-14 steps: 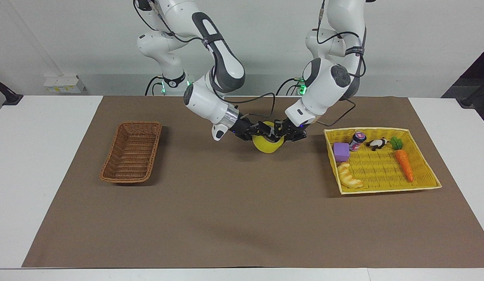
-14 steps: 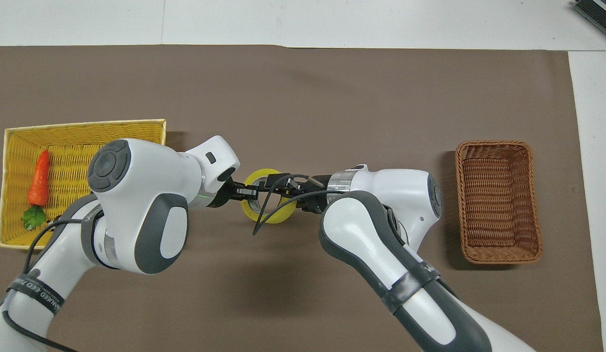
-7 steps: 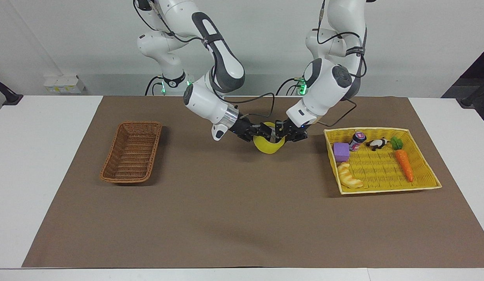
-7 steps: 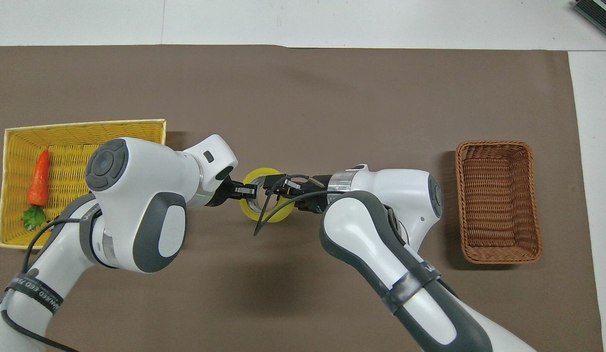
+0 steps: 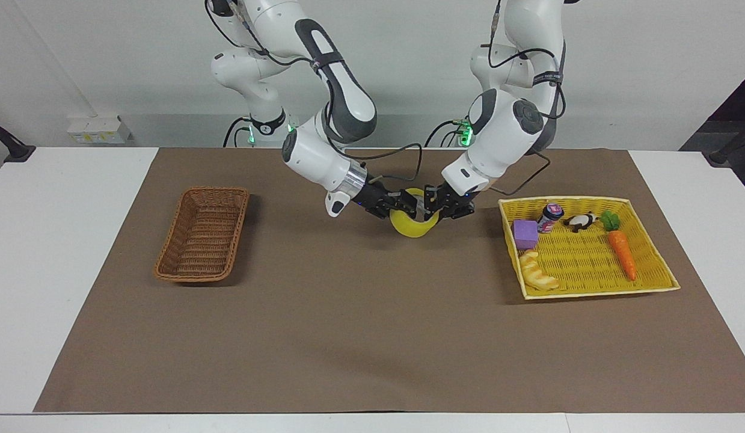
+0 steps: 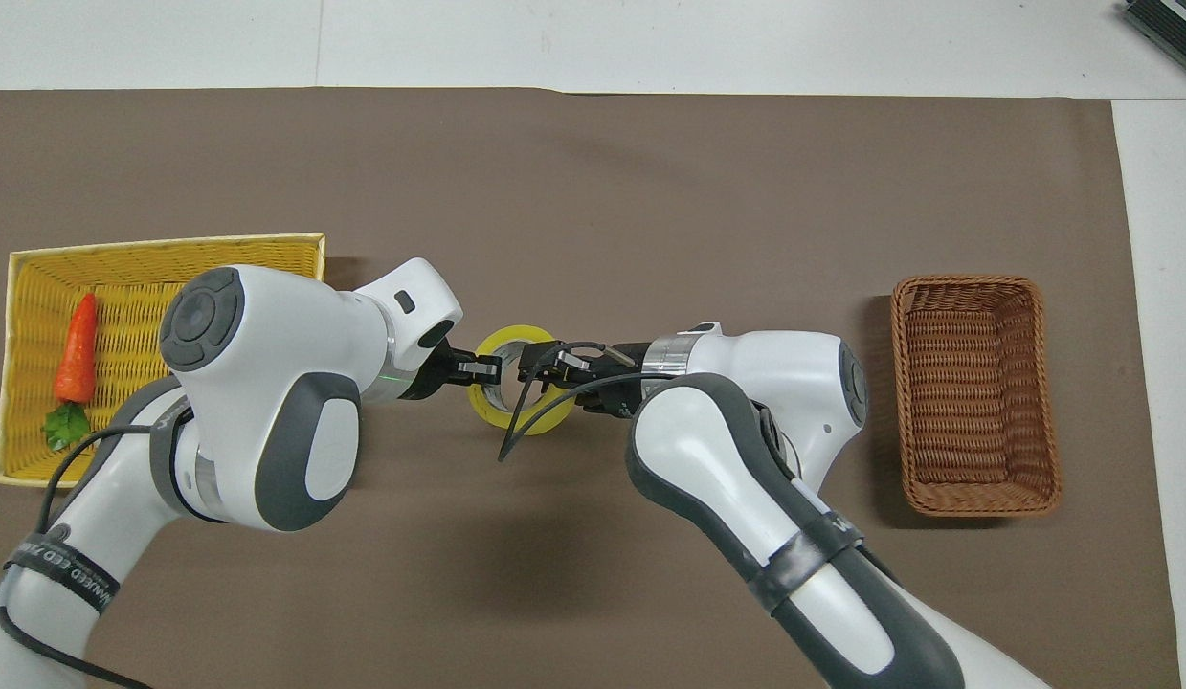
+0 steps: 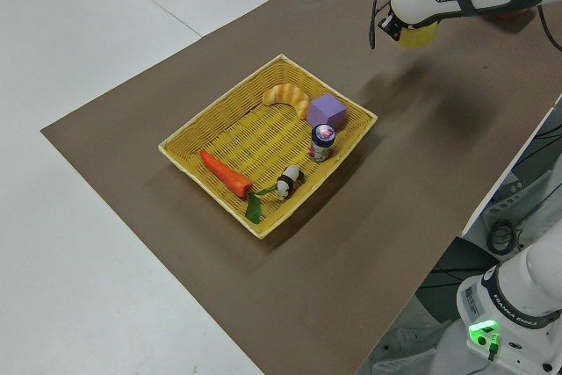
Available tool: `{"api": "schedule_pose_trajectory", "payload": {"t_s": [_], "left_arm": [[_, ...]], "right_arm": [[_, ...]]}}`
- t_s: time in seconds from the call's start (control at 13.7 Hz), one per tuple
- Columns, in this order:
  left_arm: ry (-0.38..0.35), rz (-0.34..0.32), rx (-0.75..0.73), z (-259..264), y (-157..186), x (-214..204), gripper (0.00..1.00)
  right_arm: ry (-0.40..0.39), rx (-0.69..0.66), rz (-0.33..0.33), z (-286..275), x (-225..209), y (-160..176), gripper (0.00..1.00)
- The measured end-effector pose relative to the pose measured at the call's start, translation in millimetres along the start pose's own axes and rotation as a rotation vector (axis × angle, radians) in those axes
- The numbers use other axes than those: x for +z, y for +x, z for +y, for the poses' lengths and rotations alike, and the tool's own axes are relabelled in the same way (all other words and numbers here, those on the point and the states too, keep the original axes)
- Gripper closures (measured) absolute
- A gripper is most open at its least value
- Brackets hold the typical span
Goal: Move tape to another basket
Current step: 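Open the left gripper and withdraw it while the right gripper holds tape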
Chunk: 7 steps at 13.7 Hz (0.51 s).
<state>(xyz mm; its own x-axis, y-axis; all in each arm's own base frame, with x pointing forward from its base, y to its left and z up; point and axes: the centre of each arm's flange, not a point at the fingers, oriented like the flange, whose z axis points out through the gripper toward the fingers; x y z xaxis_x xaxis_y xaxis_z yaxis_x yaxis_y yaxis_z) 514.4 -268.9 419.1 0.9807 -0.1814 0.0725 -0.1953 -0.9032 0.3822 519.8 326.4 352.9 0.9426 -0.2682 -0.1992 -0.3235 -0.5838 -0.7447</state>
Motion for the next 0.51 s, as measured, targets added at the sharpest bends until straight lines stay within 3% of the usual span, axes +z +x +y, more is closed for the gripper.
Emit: {"api": "schedule_pose_trajectory", "payload": {"t_s": [0.07,0.15,0.29,0.37,0.44,0.51], "left_arm": [[-0.003,0.010,0.003,1.9,2.5,-4.6,0.58],[-0.006,0.019,0.005,3.9,4.7,-8.9,0.45],[-0.009,0.033,0.009,6.1,8.1,-15.5,0.22],[-0.010,0.040,0.008,5.6,9.8,-19.1,0.09],[-0.009,0.049,0.001,1.3,11.9,-23.5,0.00],[-0.004,0.059,-0.004,-4.5,14.6,-30.2,0.00]], "right_arm": [[-0.003,0.002,-0.001,1.8,0.7,-0.1,0.59],[-0.005,0.004,-0.002,3.2,1.3,-0.2,0.66],[-0.006,0.005,-0.002,4.0,1.6,-0.3,0.87],[-0.006,0.005,-0.002,4.2,1.5,-0.2,0.87],[-0.006,0.006,-0.001,4.2,1.0,0.3,0.94],[-0.006,0.006,-0.001,4.4,0.9,0.5,1.00]]}}
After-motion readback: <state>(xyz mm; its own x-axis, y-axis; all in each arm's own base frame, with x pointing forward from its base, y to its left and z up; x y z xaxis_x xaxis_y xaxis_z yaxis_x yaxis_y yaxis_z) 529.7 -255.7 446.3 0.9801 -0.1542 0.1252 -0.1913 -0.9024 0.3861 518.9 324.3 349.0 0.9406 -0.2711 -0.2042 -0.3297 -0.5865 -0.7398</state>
